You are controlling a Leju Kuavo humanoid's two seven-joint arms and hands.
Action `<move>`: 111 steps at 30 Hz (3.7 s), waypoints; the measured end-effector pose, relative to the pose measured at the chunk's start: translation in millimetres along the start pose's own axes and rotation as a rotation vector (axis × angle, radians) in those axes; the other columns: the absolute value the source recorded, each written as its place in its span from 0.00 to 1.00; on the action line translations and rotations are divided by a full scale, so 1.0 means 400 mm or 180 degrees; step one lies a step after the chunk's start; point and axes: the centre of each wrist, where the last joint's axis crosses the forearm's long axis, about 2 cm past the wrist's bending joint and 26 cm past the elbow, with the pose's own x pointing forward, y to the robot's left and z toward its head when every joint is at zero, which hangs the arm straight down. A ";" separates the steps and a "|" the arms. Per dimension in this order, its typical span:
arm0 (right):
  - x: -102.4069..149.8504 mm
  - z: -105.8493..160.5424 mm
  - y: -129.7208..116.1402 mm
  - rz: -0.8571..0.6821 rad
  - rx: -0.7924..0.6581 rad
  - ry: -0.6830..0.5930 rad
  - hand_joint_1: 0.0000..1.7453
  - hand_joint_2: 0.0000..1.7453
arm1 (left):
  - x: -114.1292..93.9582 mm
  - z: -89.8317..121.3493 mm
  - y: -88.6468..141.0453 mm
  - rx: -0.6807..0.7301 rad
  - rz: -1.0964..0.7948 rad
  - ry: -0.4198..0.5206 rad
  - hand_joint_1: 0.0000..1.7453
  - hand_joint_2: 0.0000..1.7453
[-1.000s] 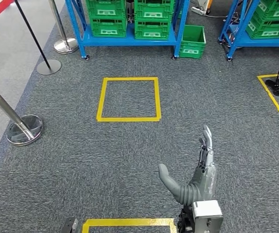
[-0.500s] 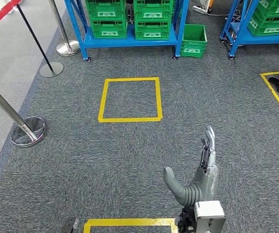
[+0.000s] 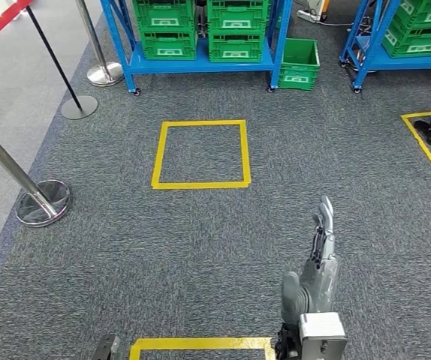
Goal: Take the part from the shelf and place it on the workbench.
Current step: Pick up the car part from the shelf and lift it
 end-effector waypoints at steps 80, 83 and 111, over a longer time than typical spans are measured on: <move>0.007 0.018 -0.002 0.0074 0.0147 -0.0090 0.00 0.00 | -0.006 0.002 0.001 0.0078 -0.0088 -0.0017 0.00 0.00; 0.007 0.019 -0.003 0.0076 0.0159 -0.0094 0.00 0.00 | -0.001 0.000 0.002 0.0094 -0.0096 -0.0029 0.00 0.00; 0.011 0.010 -0.001 0.0077 0.0179 -0.0147 0.00 0.00 | 0.003 -0.002 -0.012 0.0105 -0.0085 -0.0012 0.00 0.00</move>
